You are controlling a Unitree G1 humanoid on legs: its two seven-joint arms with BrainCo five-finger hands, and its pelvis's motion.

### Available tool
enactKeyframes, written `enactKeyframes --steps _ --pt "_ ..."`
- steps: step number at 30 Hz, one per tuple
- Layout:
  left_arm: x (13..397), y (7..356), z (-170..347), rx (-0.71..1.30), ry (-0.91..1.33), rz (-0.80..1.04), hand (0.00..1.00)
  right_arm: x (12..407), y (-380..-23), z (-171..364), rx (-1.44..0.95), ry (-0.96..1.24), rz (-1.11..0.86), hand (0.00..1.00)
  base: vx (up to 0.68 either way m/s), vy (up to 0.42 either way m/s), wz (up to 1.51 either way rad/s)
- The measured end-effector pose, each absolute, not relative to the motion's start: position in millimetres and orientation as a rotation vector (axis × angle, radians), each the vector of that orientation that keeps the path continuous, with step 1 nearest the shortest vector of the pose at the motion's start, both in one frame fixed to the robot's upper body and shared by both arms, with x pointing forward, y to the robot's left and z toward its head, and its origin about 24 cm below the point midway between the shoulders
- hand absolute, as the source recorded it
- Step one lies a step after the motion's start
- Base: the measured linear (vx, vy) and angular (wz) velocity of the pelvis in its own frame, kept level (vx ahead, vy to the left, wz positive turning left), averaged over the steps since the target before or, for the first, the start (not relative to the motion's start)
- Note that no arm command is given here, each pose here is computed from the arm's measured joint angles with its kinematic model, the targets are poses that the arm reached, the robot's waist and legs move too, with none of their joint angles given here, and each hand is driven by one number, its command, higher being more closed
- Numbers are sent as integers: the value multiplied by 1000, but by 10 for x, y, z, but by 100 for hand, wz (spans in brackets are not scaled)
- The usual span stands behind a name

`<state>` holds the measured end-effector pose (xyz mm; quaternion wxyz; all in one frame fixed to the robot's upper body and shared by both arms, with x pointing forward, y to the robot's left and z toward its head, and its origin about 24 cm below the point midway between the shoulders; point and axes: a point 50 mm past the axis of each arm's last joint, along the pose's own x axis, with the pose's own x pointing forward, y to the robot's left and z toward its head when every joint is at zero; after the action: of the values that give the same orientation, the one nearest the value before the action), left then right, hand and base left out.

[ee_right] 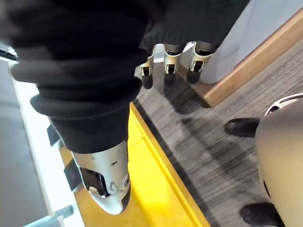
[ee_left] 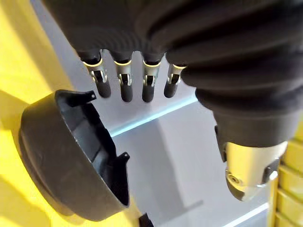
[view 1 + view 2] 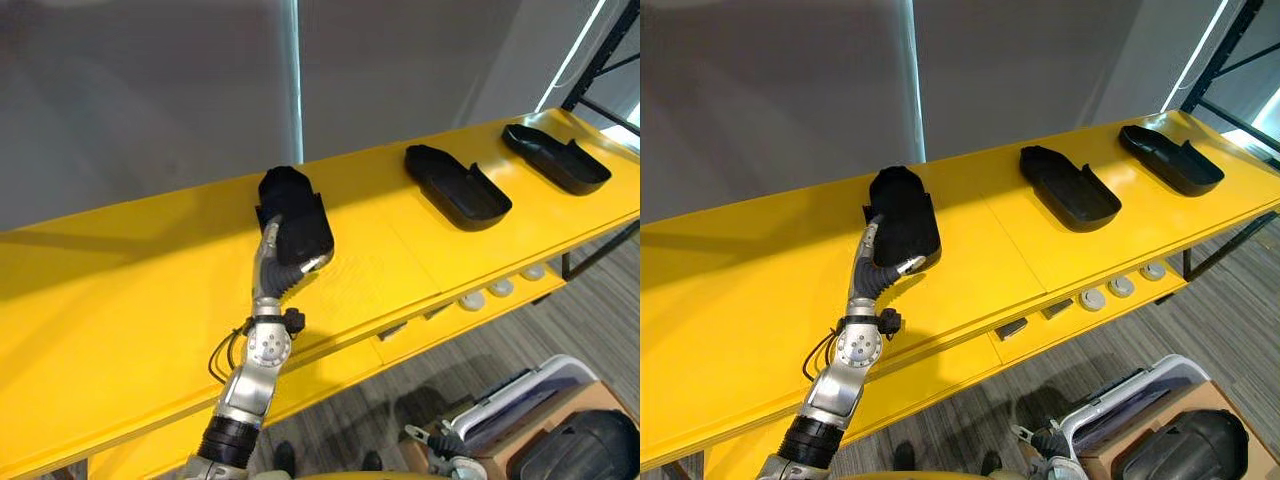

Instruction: Walk over and take plastic housings, then place them on the shelf

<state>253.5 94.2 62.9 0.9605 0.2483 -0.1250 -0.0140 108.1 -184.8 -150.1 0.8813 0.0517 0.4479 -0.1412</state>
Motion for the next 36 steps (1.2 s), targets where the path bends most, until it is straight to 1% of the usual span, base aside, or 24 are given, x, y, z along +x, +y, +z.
enactKeyframes --steps 2,8,12,15,23,36 --pt "2508 855 617 509 -262 -99 100 1117 -1808 -1496 104 927 -262 0 36 -7 -3" --pt "2501 692 463 542 -220 -212 100 1195 -1795 -1475 103 909 -252 0 4 -1 -1" --pt "2527 628 339 572 -175 -267 100 1202 -1794 -1473 103 907 -252 0 -10 -1 -2" --pt "2554 635 277 592 -147 -273 100 1228 -1794 -1465 103 901 -251 0 -17 -1 -8" --pt "2685 684 292 635 -153 -219 100 1226 -1805 -1465 102 901 -256 0 -21 1 -8" --pt "2869 1051 342 662 -109 -18 100 1256 -1835 -1453 100 892 -266 0 2 -2 -3"
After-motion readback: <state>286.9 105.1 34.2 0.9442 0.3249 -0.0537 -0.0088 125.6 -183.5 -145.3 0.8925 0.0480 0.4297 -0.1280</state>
